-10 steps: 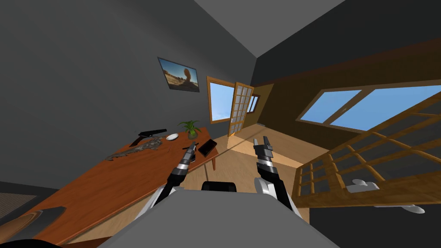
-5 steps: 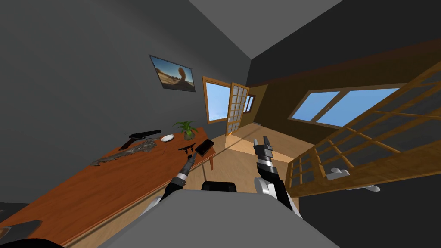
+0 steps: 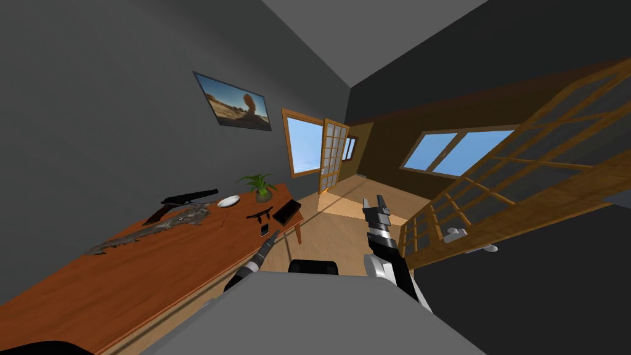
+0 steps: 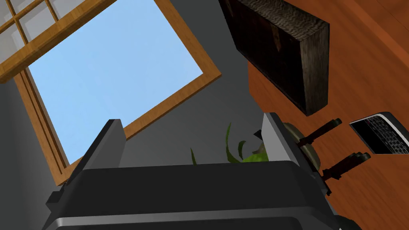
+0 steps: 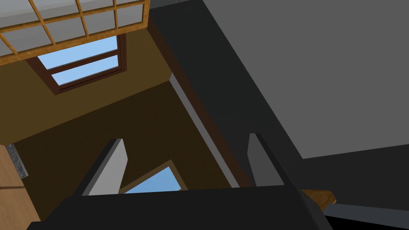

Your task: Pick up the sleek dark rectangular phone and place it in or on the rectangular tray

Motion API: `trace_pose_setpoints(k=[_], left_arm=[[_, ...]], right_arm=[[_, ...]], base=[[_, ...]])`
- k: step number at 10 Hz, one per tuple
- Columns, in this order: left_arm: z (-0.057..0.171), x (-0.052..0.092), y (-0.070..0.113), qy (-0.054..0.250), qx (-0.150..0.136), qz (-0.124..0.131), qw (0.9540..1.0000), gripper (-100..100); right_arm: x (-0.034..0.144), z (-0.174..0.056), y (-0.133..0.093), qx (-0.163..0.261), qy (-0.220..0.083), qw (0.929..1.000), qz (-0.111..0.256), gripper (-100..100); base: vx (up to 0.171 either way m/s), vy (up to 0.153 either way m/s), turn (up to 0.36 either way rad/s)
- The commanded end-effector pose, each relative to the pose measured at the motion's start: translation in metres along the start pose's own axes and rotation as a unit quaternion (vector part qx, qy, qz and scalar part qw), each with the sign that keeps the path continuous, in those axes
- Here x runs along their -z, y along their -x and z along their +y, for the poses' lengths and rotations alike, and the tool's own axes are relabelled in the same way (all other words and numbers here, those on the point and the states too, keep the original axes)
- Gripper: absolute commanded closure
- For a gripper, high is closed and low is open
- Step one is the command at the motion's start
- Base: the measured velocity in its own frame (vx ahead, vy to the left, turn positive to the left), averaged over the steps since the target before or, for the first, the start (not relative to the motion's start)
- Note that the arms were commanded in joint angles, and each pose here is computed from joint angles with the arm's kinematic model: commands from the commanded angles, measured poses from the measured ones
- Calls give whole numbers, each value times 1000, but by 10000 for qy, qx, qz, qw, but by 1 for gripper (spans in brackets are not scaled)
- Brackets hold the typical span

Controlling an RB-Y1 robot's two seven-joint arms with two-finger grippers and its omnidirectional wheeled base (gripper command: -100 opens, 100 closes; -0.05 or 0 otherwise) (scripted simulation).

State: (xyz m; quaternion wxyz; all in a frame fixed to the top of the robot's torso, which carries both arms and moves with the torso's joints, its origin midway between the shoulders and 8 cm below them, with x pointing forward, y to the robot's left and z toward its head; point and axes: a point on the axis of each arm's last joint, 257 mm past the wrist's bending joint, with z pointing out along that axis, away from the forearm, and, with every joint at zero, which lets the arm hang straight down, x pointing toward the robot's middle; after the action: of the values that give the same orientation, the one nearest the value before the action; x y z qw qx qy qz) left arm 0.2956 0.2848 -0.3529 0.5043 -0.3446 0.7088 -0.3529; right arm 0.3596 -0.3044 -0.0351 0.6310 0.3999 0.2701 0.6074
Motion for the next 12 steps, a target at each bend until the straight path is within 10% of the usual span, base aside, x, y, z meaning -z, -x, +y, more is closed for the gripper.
trace_pose_setpoints(k=[1,7,12], left_arm=[[23,2,-3,244,-67,108,9996,-100],[122,46,-13,1338,-405,597,9884,-100],[206,103,-5,2349,-773,987,9639,-100]], right_arm=[[0,0,0,0,0,10000,0,0],[0,0,0,1,0,10000,0,0],[0,0,0,1,0,10000,0,0]], base=[[3,-50,-50],[13,-40,-100],[37,-54,-142]])
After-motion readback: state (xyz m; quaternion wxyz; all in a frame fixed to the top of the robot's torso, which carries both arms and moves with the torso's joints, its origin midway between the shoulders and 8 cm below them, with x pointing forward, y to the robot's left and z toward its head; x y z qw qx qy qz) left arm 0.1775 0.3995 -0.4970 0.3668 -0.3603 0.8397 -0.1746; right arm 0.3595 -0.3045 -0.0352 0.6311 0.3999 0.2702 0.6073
